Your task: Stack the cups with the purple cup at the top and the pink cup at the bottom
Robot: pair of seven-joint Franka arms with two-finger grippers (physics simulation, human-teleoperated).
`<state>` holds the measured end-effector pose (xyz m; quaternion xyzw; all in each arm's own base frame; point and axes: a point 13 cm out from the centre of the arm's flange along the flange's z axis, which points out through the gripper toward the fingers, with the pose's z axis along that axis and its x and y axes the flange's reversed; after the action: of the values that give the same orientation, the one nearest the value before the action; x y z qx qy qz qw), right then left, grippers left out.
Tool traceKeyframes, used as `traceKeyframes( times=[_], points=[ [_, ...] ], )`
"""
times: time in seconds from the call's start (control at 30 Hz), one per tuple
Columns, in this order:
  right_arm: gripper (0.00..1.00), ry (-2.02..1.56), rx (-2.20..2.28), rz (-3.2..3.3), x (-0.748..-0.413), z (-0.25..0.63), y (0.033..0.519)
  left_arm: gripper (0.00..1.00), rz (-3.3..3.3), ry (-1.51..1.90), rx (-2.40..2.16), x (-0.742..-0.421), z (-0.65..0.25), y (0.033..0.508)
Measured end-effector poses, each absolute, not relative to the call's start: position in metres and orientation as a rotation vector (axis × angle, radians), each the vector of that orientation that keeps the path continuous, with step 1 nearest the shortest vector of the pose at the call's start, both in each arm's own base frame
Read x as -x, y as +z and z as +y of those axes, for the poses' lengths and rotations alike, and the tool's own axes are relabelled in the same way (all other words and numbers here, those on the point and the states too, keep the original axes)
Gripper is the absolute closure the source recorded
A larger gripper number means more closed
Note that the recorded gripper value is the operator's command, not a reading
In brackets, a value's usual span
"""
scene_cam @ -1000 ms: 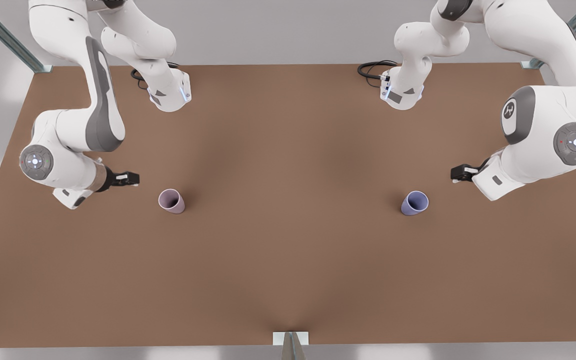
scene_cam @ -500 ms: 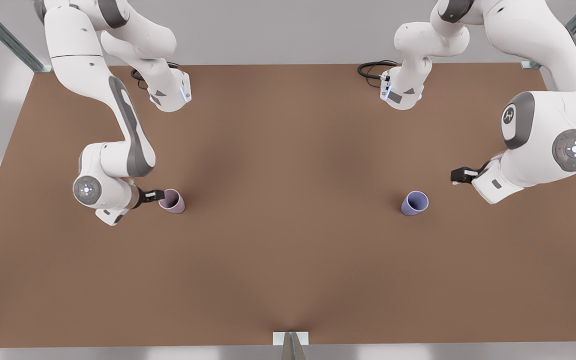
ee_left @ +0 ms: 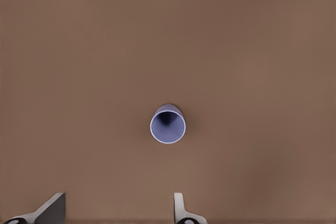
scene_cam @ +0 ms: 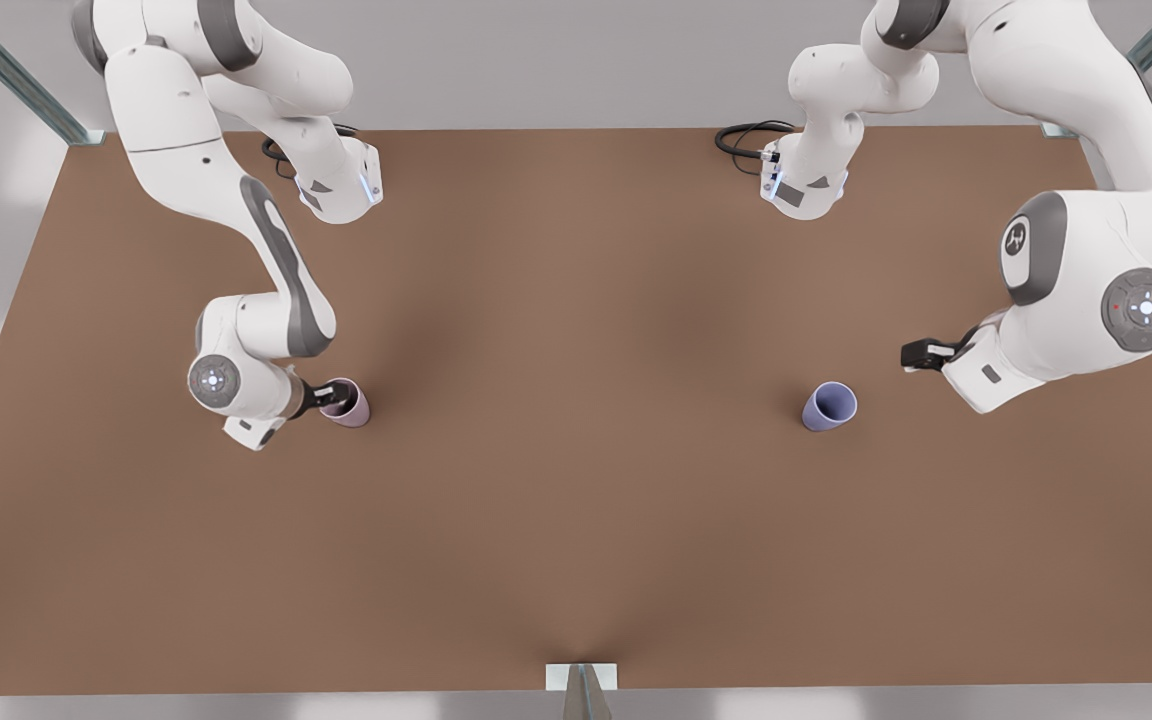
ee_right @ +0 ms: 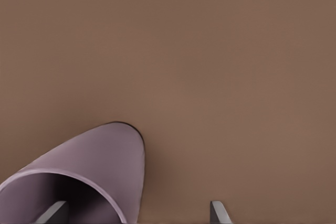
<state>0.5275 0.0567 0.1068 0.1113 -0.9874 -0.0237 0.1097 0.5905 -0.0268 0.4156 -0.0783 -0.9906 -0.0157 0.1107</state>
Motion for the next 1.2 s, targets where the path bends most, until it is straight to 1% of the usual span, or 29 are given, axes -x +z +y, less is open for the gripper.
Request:
traceKeyframes(
  times=[0.03, 0.07, 0.1, 0.13, 0.17, 0.2, 0.23, 0.27, 0.33, 0.37, 0.6, 0.67, 0.77, 0.83, 0.93, 1.03, 1.1, 1.13, 1.2],
  points=[
    [0.14, -0.071, -0.33, -2.9, -0.525, 0.057, 0.101, 0.0, -2.909, -0.046, 0.23, -0.591, -0.027, 0.415],
    [0.2, -0.072, -0.335, -2.9, -0.524, 0.058, 0.096, 0.0, -2.908, -0.047, 0.229, -0.591, -0.026, 0.414],
    [0.24, -0.072, -0.341, -2.903, -0.525, 0.059, 0.092, 0.0, -2.908, -0.047, 0.228, -0.591, -0.026, 0.414],
    [0.31, -0.073, -0.347, -2.908, -0.526, 0.06, 0.09, 0.0, -2.908, -0.046, 0.227, -0.591, -0.026, 0.414],
    [0.33, -0.073, -0.352, -2.914, -0.528, 0.061, 0.088, 0.0, -2.908, -0.046, 0.226, -0.591, -0.025, 0.414],
    [0.4, -0.074, -0.357, -2.921, -0.53, 0.061, 0.088, 0.0, -2.908, -0.046, 0.226, -0.591, -0.025, 0.413],
    [0.44, -0.073, -0.361, -2.927, -0.532, 0.062, 0.089, 0.0, -2.906, -0.046, 0.226, -0.591, -0.025, 0.412],
    [0.52, -0.072, -0.365, -2.932, -0.534, 0.062, 0.089, 0.0, -2.905, -0.046, 0.226, -0.592, -0.025, 0.411],
    [0.72, -0.07, -0.375, -2.94, -0.536, 0.062, 0.089, 0.0, -2.902, -0.046, 0.226, -0.592, -0.025, 0.409],
    [0.79, -0.069, -0.379, -2.942, -0.537, 0.062, 0.089, 0.0, -2.901, -0.046, 0.227, -0.592, -0.026, 0.409],
    [0.79, -0.066, -0.416, -2.971, -0.548, 0.063, 0.101, 0.0, -2.9, -0.046, 0.228, -0.592, -0.026, 0.408],
    [0.79, -0.068, -0.442, -2.998, -0.557, 0.07, 0.119, 0.0, -2.9, -0.046, 0.228, -0.592, -0.026, 0.408],
    [0.79, -0.094, -0.534, -3.027, -0.565, 0.112, 0.152, 0.0, -2.899, -0.046, 0.228, -0.592, -0.026, 0.408],
    [0.79, -0.111, -0.648, -3.042, -0.572, 0.172, 0.18, 0.0, -2.899, -0.046, 0.227, -0.592, -0.026, 0.407],
    [0.79, -0.155, -0.824, -3.056, -0.579, 0.292, 0.216, 0.0, -2.895, -0.045, 0.226, -0.593, -0.025, 0.404],
    [0.79, -0.255, -0.947, -3.052, -0.568, 0.437, 0.241, 0.0, -2.893, -0.044, 0.226, -0.593, -0.026, 0.403],
    [0.79, -0.327, -0.957, -3.046, -0.556, 0.525, 0.232, 0.0, -2.892, -0.044, 0.226, -0.594, -0.026, 0.402],
    [0.79, -0.359, -0.934, -3.049, -0.554, 0.56, 0.219, 0.0, -2.89, -0.044, 0.226, -0.594, -0.026, 0.4],
    [0.79, -0.347, -0.859, -3.075, -0.552, 0.599, 0.187, 0.0, -2.886, -0.044, 0.226, -0.594, -0.026, 0.398]
  ],
)
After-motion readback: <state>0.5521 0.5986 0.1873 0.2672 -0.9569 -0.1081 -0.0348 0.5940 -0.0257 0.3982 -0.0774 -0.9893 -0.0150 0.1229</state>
